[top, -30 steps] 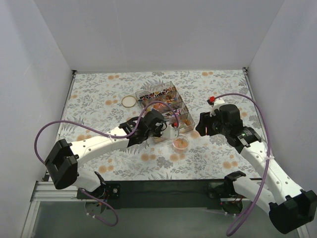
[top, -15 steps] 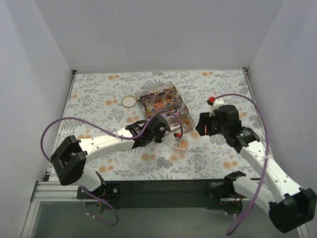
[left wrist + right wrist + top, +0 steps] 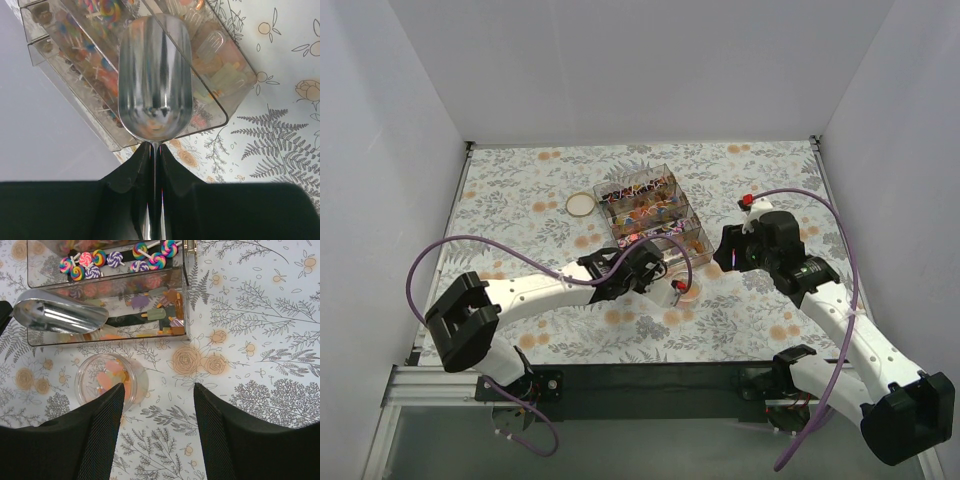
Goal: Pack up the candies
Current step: Scoop the fake candies from the storage box.
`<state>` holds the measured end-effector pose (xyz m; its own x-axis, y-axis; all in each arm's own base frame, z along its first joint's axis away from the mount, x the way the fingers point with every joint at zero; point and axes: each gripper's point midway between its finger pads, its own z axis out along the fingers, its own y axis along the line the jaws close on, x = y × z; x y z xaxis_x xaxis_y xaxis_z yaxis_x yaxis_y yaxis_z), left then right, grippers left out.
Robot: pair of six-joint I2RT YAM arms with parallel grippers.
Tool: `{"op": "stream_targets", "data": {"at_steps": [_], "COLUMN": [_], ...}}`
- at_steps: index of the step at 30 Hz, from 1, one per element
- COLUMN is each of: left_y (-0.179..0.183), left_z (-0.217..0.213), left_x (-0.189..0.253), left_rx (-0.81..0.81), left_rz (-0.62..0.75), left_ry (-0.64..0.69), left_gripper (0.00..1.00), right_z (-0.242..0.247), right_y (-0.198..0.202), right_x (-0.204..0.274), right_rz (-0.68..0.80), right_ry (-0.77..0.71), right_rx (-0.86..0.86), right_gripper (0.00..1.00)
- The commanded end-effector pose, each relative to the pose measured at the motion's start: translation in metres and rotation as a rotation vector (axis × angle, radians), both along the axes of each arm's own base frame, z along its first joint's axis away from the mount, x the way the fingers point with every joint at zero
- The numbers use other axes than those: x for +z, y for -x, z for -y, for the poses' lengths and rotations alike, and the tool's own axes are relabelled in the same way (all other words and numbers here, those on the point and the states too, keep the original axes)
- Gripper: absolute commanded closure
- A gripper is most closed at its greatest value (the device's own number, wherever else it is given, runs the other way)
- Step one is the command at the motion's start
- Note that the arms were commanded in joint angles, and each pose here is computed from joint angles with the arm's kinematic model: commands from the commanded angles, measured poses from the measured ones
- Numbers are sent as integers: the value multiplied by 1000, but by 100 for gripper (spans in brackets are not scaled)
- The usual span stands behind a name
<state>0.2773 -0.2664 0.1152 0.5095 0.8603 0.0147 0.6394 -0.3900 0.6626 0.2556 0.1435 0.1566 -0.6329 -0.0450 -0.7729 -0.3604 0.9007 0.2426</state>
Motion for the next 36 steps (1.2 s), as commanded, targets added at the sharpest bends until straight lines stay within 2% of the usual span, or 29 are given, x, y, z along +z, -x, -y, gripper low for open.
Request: {"op": "stream_targets", "data": {"at_steps": [1,6,24,31,36], "left_y": [0,8,24,26,34], "left_z": [2,12,59,65,67], "left_x": [2,-6,-22,-20,-35], "left_rx": [-29,-55,-81,-75,-41], "left_rz": [24,0,-161,-200,-291], "left_ry": [-30,-47,80,90,58], "left_gripper": [100,100,100,100,100], "right_z": [-1,-1,1,2,2], "right_y": [-8,-7,-8,-8,-8], "right_x": [12,11,6,6,4], "right_rz": [59,61,58,60,55], "right_ry": [-31,-43,-66,-69,-69], "right_rx": [-16,-19,-33,-35,-38], "right_gripper": [36,36,36,36,36]}}
